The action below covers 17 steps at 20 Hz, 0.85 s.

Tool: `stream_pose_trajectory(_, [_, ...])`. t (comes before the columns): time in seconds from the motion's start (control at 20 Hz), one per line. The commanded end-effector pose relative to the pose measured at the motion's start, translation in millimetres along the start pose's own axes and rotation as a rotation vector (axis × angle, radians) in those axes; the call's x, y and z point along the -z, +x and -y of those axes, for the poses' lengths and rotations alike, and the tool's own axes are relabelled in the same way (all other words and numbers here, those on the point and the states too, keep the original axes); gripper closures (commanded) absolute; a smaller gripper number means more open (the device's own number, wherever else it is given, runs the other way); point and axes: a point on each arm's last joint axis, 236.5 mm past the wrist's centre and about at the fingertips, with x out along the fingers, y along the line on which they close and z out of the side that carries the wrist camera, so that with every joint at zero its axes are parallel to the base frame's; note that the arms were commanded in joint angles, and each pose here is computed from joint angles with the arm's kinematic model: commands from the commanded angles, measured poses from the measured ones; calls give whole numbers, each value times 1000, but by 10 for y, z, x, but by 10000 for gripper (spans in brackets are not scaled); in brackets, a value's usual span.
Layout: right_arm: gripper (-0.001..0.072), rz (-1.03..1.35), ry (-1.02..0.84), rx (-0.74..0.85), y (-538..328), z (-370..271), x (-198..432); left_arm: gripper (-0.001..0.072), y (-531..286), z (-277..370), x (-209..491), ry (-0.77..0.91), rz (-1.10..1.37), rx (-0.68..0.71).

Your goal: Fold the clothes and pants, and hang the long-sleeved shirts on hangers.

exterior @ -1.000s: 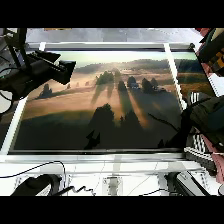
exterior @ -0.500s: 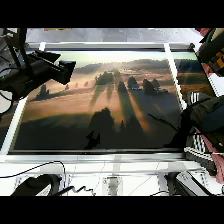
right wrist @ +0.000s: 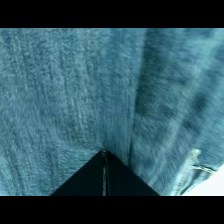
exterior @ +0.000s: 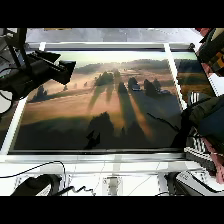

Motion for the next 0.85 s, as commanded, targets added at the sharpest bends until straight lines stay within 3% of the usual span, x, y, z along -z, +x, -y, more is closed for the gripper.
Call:
stream_pose_trajectory(0.0, [669,192,-27,-85,-465,-201,-338,107,-2,-5,-2,0,1,-1])
stream_pose_trajectory(0.15, [669,498,-93,-362,-1320,-831,-680,107,-2,-5,-2,0,1,-1])
stream_pose_trajectory(0.3, [670,651,-191,-640,-1990,-1502,-561,107,-2,-5,-2,0,1,-1])
stream_pose_trajectory(0.45, [670,671,-379,-660,-2073,-1998,-281,107,-2,-5,-2,0,1,-1])
stream_pose_trajectory(0.65, [669,676,-607,-428,-1744,-2312,-127,107,-2,-5,-2,0,1,-1])
stream_pose_trajectory(0.8, [668,637,-687,-444,-1641,-2580,49,107,-2,-5,-2,0,1,-1])
